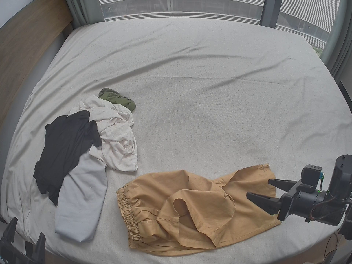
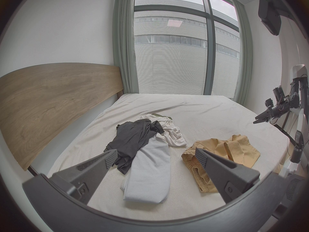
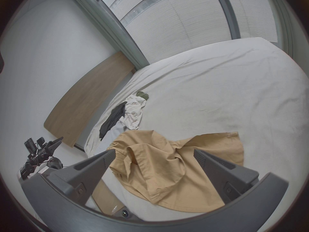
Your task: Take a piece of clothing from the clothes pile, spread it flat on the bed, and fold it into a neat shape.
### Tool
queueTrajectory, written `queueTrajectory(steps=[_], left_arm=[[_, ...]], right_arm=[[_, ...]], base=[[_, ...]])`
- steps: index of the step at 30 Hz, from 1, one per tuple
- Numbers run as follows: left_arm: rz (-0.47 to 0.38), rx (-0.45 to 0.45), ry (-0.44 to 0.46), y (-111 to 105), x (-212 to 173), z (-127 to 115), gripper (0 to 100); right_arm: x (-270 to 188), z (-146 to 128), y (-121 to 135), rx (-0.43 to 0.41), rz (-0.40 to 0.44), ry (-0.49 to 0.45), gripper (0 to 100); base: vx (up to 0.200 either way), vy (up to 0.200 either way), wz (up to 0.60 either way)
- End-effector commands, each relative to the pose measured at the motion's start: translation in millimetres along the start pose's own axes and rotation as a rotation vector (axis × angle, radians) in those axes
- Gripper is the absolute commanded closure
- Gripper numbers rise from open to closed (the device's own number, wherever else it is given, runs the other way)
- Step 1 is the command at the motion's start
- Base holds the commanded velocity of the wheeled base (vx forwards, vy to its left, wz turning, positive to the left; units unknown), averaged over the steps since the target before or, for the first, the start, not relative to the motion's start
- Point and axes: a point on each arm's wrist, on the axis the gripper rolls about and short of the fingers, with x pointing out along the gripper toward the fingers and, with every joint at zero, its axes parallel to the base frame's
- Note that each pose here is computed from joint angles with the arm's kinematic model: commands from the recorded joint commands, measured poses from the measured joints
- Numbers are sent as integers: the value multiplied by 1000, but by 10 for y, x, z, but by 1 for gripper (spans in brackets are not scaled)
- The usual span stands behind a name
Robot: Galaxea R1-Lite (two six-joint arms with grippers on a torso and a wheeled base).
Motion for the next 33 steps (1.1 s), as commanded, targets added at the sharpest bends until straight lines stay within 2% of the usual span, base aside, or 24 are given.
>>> queueTrajectory(steps=[1,11,14,17,23,26,33], left_arm=[[0,-3,2,0,0,-53,0],[0,-5,0,0,0,-51,0],[2,-6,0,0,0,-51,0],[2,-9,0,0,0,-51,0],[2,-12,0,0,0,-51,0],[2,-12,0,0,0,-51,0],[3,-19,0,0,0,-51,0]], right_arm=[[178,-24,75,-10,31,47,0],[544,-35,312,-26,136,104,0],[654,-115,335,-28,150,129,0],[730,-192,390,-38,204,151,0],[918,-362,419,-43,212,225,0],[990,-445,451,-44,248,258,0],[1195,-630,526,-37,275,283,0]], base=[[0,0,0],[0,0,0],[0,0,0],[0,0,0],[0,0,0],[0,0,0],[0,0,0]])
